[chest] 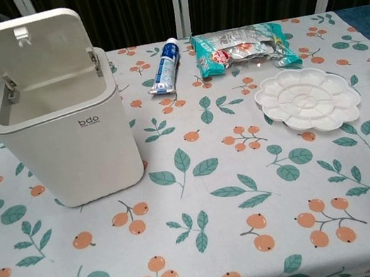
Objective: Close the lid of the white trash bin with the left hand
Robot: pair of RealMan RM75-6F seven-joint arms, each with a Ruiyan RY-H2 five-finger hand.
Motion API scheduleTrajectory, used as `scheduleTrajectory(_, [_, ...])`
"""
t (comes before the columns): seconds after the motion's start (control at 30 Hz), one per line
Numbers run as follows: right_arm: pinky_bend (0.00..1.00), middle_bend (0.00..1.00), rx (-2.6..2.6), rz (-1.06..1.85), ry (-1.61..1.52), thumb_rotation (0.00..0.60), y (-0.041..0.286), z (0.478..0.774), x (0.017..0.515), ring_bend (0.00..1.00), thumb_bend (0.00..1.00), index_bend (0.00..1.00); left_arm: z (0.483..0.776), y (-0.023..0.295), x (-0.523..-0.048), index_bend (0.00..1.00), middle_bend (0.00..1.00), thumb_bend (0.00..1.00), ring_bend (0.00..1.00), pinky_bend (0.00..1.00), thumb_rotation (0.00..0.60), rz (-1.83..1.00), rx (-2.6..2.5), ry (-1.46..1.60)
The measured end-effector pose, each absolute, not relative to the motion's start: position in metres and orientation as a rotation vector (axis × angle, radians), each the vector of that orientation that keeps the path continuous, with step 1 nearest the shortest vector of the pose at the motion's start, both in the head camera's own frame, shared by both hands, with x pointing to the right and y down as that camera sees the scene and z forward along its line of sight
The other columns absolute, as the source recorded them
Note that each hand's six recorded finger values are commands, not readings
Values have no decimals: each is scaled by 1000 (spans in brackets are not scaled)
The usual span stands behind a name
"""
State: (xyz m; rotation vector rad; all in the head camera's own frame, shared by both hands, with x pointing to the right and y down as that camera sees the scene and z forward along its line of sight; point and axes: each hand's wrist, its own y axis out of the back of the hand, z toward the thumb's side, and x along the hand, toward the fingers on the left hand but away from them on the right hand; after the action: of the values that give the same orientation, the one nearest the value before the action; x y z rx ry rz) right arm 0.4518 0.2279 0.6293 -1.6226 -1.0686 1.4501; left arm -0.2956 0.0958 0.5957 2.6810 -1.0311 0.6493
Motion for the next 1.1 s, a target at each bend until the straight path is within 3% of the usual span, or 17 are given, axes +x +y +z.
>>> scheduleTrajectory(0.53, [0, 0, -1626, 1455, -1068, 600, 229, 632, 452, 0, 255, 0, 598, 121, -288, 194, 352, 88, 263, 184, 257, 1170, 3264, -1132])
scheduleTrajectory(0.67, [0, 0, -1625, 1456, -1069, 600, 229, 632, 452, 0, 255, 0, 598, 130, -283, 194, 353, 89, 263, 184, 266, 1195, 3316, -1172])
scheduleTrajectory(0.87, [0, 0, -1628, 1457, -1067, 600, 230, 633, 452, 0, 256, 0, 598, 141, -279, 194, 356, 89, 262, 184, 328, 1223, 3390, -1160])
scheduleTrajectory(1.1, [0, 0, -1629, 1459, -1067, 600, 230, 634, 452, 0, 257, 0, 600, 149, -275, 194, 357, 89, 262, 184, 337, 1246, 3451, -1139])
